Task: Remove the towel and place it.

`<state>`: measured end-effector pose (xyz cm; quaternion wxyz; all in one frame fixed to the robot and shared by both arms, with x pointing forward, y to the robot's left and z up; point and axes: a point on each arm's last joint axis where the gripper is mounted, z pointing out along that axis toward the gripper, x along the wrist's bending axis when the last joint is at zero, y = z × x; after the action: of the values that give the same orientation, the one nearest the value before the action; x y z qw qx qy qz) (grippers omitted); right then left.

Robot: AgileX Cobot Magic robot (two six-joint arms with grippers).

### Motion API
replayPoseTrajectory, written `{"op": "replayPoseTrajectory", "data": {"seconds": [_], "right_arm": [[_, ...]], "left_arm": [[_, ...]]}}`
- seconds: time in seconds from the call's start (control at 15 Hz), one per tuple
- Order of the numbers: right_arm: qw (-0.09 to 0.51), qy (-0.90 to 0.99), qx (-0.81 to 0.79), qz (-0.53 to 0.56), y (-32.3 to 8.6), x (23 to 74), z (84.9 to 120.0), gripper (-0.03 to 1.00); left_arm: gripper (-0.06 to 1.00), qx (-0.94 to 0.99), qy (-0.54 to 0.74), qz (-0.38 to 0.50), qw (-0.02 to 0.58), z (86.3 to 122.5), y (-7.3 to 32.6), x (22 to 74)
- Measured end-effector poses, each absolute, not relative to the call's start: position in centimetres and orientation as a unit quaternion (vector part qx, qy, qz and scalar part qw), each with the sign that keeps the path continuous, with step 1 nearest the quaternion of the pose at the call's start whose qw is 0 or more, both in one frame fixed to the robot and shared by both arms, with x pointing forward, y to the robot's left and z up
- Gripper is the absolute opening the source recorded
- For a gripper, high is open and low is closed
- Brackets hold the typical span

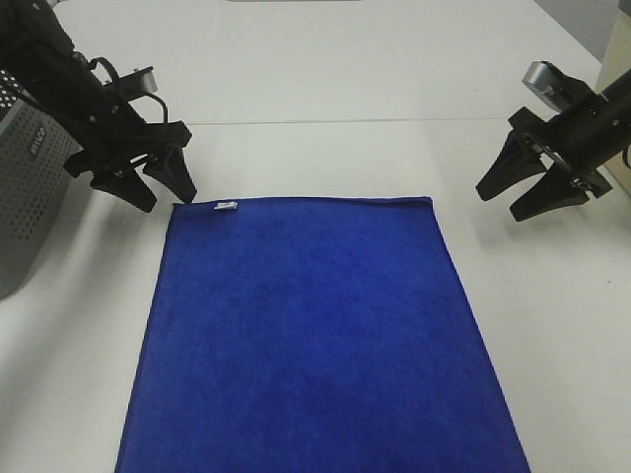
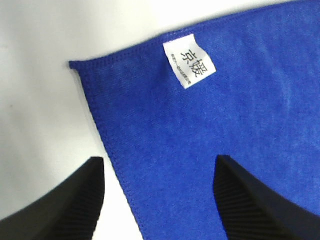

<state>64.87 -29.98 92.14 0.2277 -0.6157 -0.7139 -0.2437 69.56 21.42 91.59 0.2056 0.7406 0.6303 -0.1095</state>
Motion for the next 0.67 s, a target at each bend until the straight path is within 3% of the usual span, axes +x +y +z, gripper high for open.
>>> {"op": "replayPoseTrajectory", "data": {"seconds": [0.4,0.67], "right_arm": [[0.209,-0.734,-0.6,-0.242,-28.4,67.9,90.6,0.68],[0.206,-0.741,-0.593,-0.238,-27.1,68.7,89.5,0.68]], "left_arm": [[0.6,0.728,0.648,-0.133,0.181,87.9,22.2,70.6],[0.6,0.717,0.66,-0.119,0.193,87.7,23.1,71.1]]}}
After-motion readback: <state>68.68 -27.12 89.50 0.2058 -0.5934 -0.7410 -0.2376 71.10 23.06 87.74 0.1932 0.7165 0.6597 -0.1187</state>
